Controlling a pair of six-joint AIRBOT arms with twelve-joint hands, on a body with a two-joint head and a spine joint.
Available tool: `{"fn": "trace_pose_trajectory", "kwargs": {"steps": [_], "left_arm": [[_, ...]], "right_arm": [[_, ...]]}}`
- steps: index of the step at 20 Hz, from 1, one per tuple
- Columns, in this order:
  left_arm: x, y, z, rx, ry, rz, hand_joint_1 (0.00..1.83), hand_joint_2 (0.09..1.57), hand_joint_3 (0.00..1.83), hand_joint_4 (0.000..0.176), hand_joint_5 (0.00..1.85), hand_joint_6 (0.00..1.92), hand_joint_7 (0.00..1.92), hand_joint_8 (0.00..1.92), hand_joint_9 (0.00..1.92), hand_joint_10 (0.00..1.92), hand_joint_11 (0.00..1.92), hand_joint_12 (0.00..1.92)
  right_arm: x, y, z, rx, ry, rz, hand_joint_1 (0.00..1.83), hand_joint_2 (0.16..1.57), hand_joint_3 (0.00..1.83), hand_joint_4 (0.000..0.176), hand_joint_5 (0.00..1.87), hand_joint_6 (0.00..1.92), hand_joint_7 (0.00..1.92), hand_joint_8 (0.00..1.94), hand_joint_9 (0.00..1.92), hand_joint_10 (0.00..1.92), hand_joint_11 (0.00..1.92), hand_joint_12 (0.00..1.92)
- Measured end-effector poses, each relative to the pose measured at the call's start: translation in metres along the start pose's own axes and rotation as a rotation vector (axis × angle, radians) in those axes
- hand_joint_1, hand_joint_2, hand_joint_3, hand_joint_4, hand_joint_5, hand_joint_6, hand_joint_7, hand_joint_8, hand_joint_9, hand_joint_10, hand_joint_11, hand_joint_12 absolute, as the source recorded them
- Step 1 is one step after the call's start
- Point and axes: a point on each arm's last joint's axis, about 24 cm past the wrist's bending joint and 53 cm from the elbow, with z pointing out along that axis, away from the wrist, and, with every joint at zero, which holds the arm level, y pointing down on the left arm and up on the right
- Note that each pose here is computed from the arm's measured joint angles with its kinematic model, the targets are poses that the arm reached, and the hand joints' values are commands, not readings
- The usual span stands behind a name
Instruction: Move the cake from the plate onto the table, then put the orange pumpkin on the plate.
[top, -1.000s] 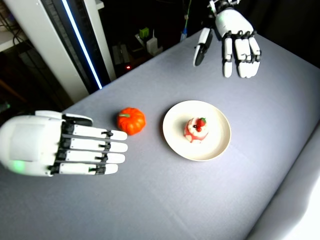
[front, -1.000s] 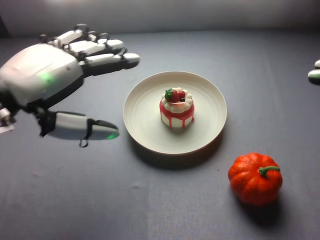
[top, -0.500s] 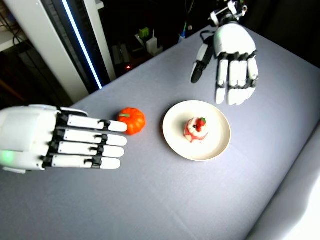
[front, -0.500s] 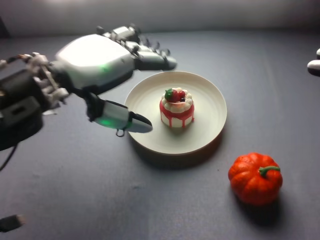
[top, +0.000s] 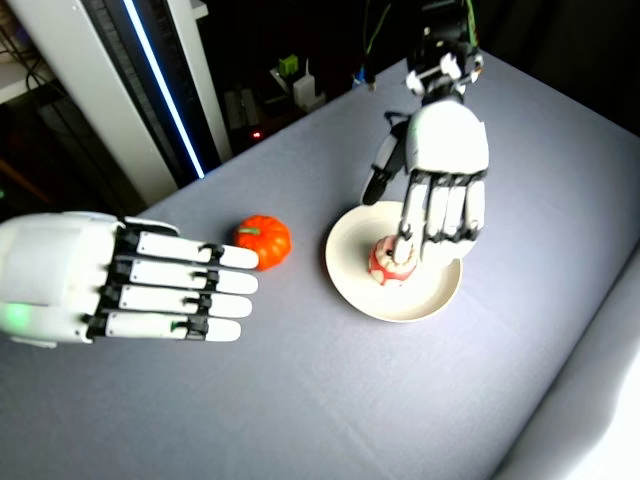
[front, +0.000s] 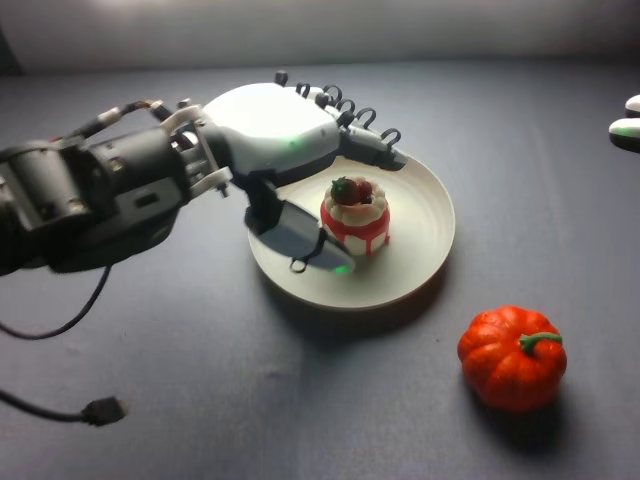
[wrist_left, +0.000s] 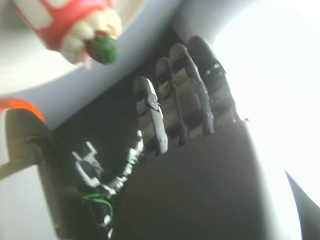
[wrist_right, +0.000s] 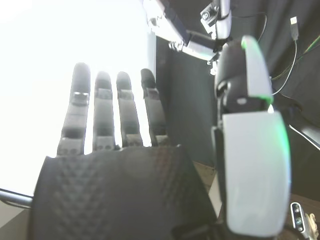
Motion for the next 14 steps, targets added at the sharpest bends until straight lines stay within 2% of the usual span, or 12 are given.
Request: {"fn": "trace_pose_trajectory", "kwargs": {"steps": [1, 3, 5, 6, 7, 8, 9, 10, 11, 12, 13, 14], "left_arm": [[-0.003, -0.001, 0.006, -0.003, -0.001, 0.014, 0.80, 0.87, 0.00, 0.125, 0.46, 0.00, 0.49, 0.00, 0.53, 0.01, 0.36, 0.53], [0.000, -0.002, 0.013, -0.005, 0.011, 0.034, 0.82, 0.86, 0.00, 0.125, 0.47, 0.00, 0.50, 0.01, 0.55, 0.02, 0.38, 0.53], [0.011, -0.002, 0.021, -0.016, 0.038, 0.042, 0.88, 0.83, 0.00, 0.108, 0.49, 0.00, 0.52, 0.00, 0.58, 0.01, 0.40, 0.62], [0.014, -0.002, 0.022, -0.020, 0.046, 0.042, 0.89, 0.84, 0.00, 0.119, 0.47, 0.00, 0.53, 0.00, 0.59, 0.01, 0.42, 0.65], [0.014, 0.000, 0.022, -0.027, 0.048, 0.043, 0.91, 0.86, 0.00, 0.115, 0.46, 0.00, 0.51, 0.00, 0.59, 0.00, 0.46, 0.62], [0.013, 0.005, 0.021, -0.037, 0.047, 0.047, 0.93, 0.88, 0.00, 0.094, 0.49, 0.00, 0.49, 0.00, 0.59, 0.00, 0.46, 0.67], [0.011, 0.012, 0.021, -0.055, 0.047, 0.051, 0.94, 0.94, 0.00, 0.090, 0.52, 0.00, 0.55, 0.00, 0.64, 0.01, 0.42, 0.86], [0.011, 0.012, 0.021, -0.055, 0.047, 0.051, 0.94, 0.94, 0.00, 0.090, 0.52, 0.00, 0.55, 0.00, 0.64, 0.01, 0.42, 0.86], [0.012, 0.018, 0.022, -0.074, 0.053, 0.052, 0.97, 0.96, 0.00, 0.074, 0.56, 0.00, 0.61, 0.00, 0.68, 0.01, 0.41, 0.93], [0.014, 0.018, 0.023, -0.078, 0.058, 0.050, 1.05, 0.98, 0.00, 0.027, 0.63, 0.00, 0.74, 0.02, 0.81, 0.04, 0.43, 1.08], [0.016, 0.016, 0.025, -0.074, 0.061, 0.048, 1.09, 1.01, 0.00, 0.000, 0.67, 0.00, 0.85, 0.01, 0.92, 0.04, 0.49, 1.04], [0.018, 0.013, 0.026, -0.068, 0.063, 0.042, 1.09, 1.01, 0.00, 0.000, 0.67, 0.00, 0.85, 0.01, 0.92, 0.04, 0.49, 1.04]], "right_arm": [[0.000, 0.000, 0.000, -0.001, 0.000, 0.001, 0.76, 1.06, 0.00, 0.013, 0.26, 0.00, 0.18, 0.00, 0.21, 0.01, 0.00, 0.88], [0.000, 0.000, 0.000, -0.001, 0.000, 0.001, 0.78, 1.06, 0.00, 0.010, 0.27, 0.00, 0.19, 0.00, 0.22, 0.01, 0.00, 0.90], [0.000, 0.000, 0.001, -0.003, -0.002, 0.002, 0.87, 1.04, 0.00, 0.000, 0.28, 0.00, 0.21, 0.00, 0.25, 0.01, 0.00, 0.94], [0.001, 0.000, 0.001, -0.002, 0.000, 0.004, 0.90, 1.04, 0.00, 0.003, 0.27, 0.00, 0.20, 0.00, 0.24, 0.01, 0.00, 0.94], [0.002, -0.001, 0.001, -0.002, 0.001, 0.005, 0.90, 1.04, 0.00, 0.000, 0.28, 0.01, 0.21, 0.00, 0.25, 0.01, 0.00, 0.94], [0.002, -0.001, 0.001, -0.003, 0.001, 0.002, 0.89, 1.05, 0.00, 0.000, 0.28, 0.00, 0.22, 0.00, 0.21, 0.00, 0.00, 0.78], [0.002, -0.001, 0.001, -0.002, 0.001, 0.003, 0.87, 1.05, 0.00, 0.000, 0.29, 0.00, 0.22, 0.00, 0.20, 0.00, 0.00, 0.77], [0.002, -0.001, 0.001, -0.002, 0.001, 0.003, 0.87, 1.05, 0.00, 0.000, 0.29, 0.00, 0.22, 0.00, 0.20, 0.00, 0.00, 0.77], [0.002, -0.001, 0.001, -0.003, 0.002, 0.002, 0.86, 1.05, 0.00, 0.000, 0.30, 0.00, 0.22, 0.00, 0.20, 0.00, 0.00, 0.75], [0.002, -0.001, 0.001, -0.003, 0.002, 0.002, 0.87, 1.06, 0.00, 0.000, 0.31, 0.00, 0.23, 0.00, 0.19, 0.00, 0.00, 0.71], [0.003, -0.001, 0.002, -0.003, 0.003, 0.003, 0.92, 1.05, 0.00, 0.000, 0.32, 0.00, 0.24, 0.00, 0.18, 0.00, 0.00, 0.68], [0.004, -0.002, 0.002, -0.004, 0.004, 0.005, 0.92, 1.05, 0.00, 0.000, 0.32, 0.00, 0.24, 0.00, 0.18, 0.00, 0.00, 0.68]]}}
